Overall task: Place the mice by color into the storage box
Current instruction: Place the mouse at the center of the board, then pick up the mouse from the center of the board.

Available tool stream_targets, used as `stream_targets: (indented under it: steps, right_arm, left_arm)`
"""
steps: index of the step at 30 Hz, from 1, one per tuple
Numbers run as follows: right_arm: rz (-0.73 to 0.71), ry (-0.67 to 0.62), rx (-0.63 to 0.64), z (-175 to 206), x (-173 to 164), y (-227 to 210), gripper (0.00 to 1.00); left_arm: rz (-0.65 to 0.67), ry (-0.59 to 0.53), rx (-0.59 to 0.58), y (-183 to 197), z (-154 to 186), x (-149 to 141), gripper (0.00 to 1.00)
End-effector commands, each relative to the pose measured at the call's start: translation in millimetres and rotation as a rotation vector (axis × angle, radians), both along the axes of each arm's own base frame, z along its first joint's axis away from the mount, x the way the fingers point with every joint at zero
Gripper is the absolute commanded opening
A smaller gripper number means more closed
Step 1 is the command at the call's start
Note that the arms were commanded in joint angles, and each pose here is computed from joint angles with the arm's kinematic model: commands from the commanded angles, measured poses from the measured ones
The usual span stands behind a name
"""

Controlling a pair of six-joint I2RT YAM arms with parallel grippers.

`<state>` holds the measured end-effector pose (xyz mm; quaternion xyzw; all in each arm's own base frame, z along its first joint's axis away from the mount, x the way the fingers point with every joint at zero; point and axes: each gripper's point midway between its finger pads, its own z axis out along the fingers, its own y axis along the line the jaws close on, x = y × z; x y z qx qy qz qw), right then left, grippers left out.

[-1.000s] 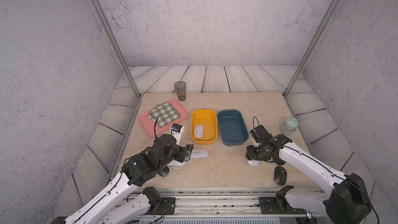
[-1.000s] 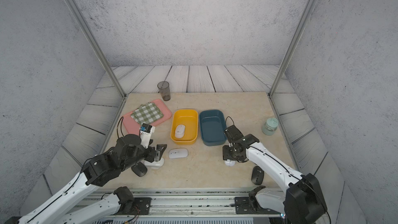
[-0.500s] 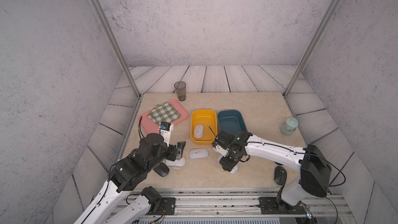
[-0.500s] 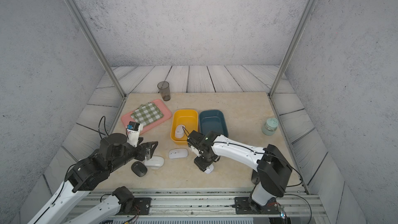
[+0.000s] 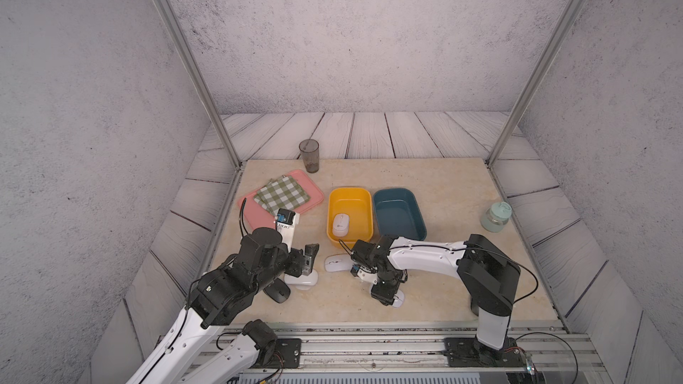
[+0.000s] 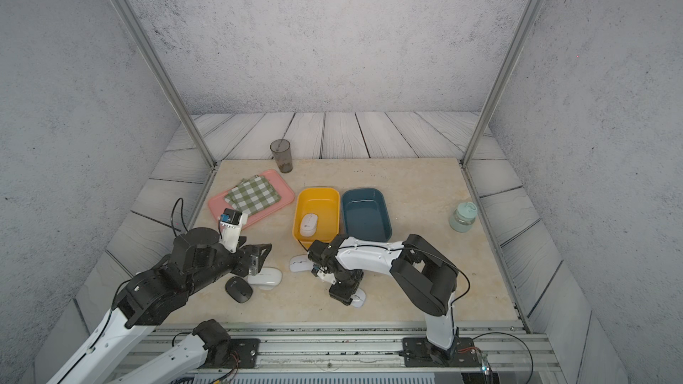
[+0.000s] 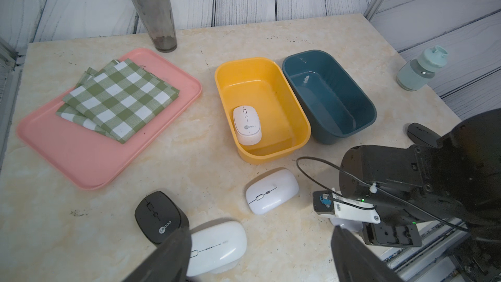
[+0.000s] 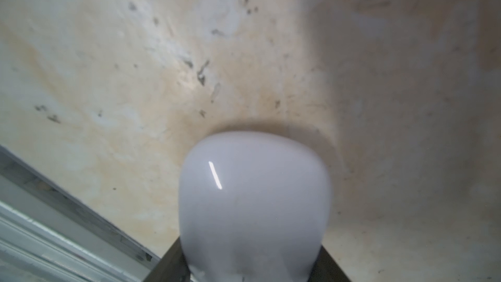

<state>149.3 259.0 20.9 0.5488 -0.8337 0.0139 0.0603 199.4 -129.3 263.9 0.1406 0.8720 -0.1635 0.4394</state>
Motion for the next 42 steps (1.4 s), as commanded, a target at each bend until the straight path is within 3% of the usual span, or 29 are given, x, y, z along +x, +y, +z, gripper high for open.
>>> stream_targets:
  steps: [1, 6, 11, 15, 19, 21, 26, 29, 32, 36, 42]
  right_arm:
    - [0.033, -0.013, -0.016, -17, 2, 1, 0.63]
    - [0.012, -0.054, 0.010, -5, 7, 2, 0.76]
    - [-0.032, -0.087, 0.175, 33, 6, 21, 0.89]
    - [-0.092, -0.103, 0.329, 71, 2, 28, 0.93]
    - [-0.277, -0.170, 0.478, 111, 17, 5, 1.00]
    - [-0.414, -0.187, 0.544, 129, 29, -18, 0.99]
    - [-0.835, -0.183, 0.699, 155, 62, -90, 0.99]
    - [-0.987, -0.126, 0.752, 158, 70, -112, 0.99]
    - [-1.107, -0.085, 0.722, 144, 78, -130, 0.99]
    - [-1.195, -0.020, 0.725, 131, 83, -137, 0.99]
    - [-1.209, -0.032, 0.739, 134, 84, -139, 0.99]
  left_arm:
    - [-0.009, 0.011, 0.015, -1, -6, 1, 0.87]
    - [-0.019, 0.016, 0.011, -5, -7, 3, 0.87]
    - [-0.063, 0.013, 0.001, -14, -3, 4, 0.88]
    - [-0.122, -0.023, 0.006, -22, 8, 4, 0.90]
    - [-0.311, -0.070, -0.008, -47, 23, -6, 0.94]
    - [-0.428, -0.075, 0.002, -64, 20, -10, 0.95]
    - [-0.690, -0.077, 0.112, -100, -19, -14, 0.96]
    - [-0.927, -0.105, 0.214, -125, -51, -33, 0.96]
    - [-1.111, -0.113, 0.292, -149, -81, -51, 0.97]
    - [-1.260, -0.056, 0.428, -171, -127, -61, 0.97]
    - [-1.367, -0.027, 0.572, -196, -173, -55, 0.97]
